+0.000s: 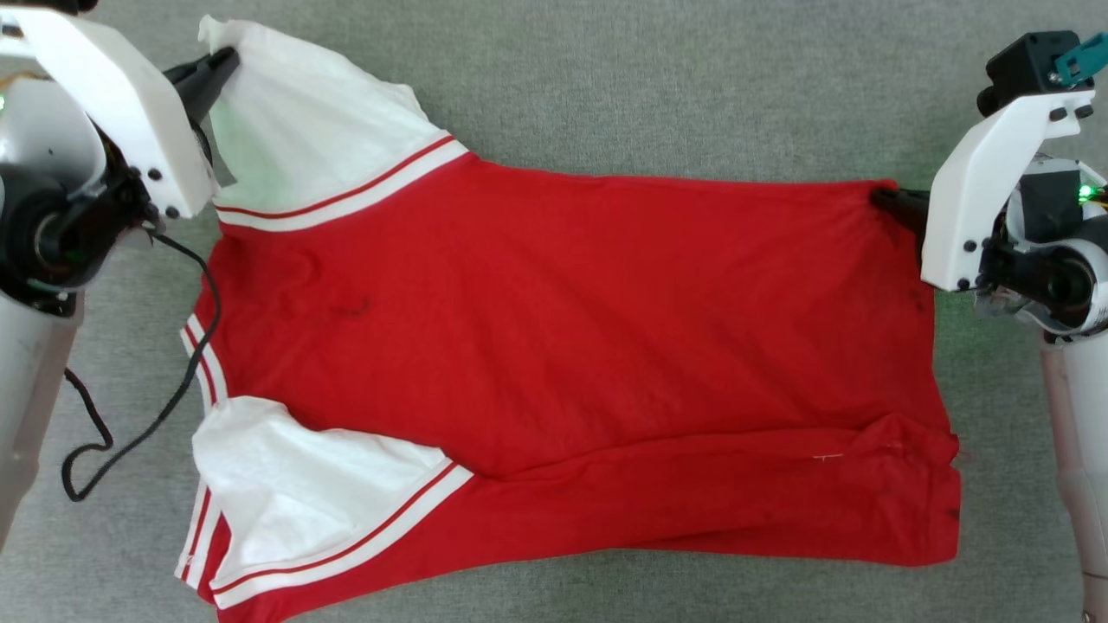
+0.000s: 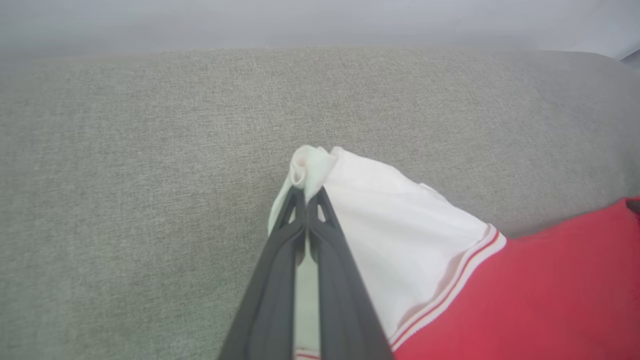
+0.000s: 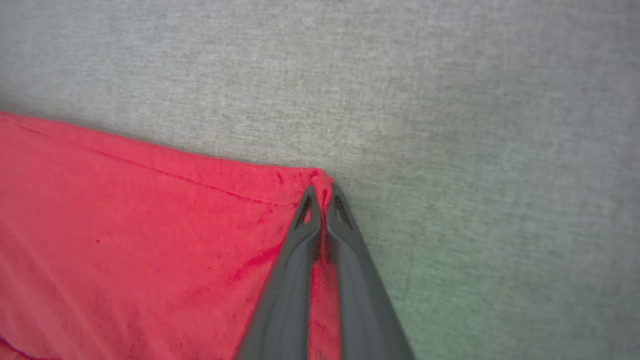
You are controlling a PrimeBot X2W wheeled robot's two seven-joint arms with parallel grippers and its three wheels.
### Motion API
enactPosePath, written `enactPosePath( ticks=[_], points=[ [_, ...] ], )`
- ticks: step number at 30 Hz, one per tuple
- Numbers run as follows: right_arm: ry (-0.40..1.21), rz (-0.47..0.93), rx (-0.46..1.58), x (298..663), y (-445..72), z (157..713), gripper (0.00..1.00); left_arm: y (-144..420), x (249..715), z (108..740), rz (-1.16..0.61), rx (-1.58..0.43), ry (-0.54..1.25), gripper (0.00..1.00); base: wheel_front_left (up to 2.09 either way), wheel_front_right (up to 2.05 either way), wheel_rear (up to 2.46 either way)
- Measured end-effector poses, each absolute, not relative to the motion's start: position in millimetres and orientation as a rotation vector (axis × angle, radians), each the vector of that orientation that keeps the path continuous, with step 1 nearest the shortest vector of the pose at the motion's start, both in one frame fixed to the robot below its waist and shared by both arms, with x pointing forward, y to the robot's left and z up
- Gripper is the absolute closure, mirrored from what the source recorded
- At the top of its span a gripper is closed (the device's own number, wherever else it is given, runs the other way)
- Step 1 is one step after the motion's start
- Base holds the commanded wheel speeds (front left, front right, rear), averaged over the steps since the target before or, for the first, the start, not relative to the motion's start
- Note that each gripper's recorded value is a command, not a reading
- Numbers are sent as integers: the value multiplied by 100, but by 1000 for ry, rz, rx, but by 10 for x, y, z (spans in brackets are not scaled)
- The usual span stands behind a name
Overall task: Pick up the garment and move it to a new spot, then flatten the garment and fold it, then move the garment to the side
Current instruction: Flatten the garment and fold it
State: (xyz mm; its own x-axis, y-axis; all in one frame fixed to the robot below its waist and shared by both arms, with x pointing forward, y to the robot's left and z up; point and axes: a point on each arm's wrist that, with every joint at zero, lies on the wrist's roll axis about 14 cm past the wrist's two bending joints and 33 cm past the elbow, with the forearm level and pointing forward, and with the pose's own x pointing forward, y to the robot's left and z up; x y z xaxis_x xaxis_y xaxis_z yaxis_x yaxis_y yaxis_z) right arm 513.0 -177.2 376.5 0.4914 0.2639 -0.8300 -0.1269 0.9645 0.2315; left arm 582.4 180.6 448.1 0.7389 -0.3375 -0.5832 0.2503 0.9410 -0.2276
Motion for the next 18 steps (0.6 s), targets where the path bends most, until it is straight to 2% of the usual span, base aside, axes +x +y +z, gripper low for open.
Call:
enactPosePath(
  ticks=[7,18],
  points=[
    [869,238,146,5115,-1804,4239,100,1951,5547,4683,-281,-184,583,100,0,0,0],
    [817,225,204,4415,-1817,4418,100,2162,4539,4588,-174,-308,569,100,0,0,0]
  ],
)
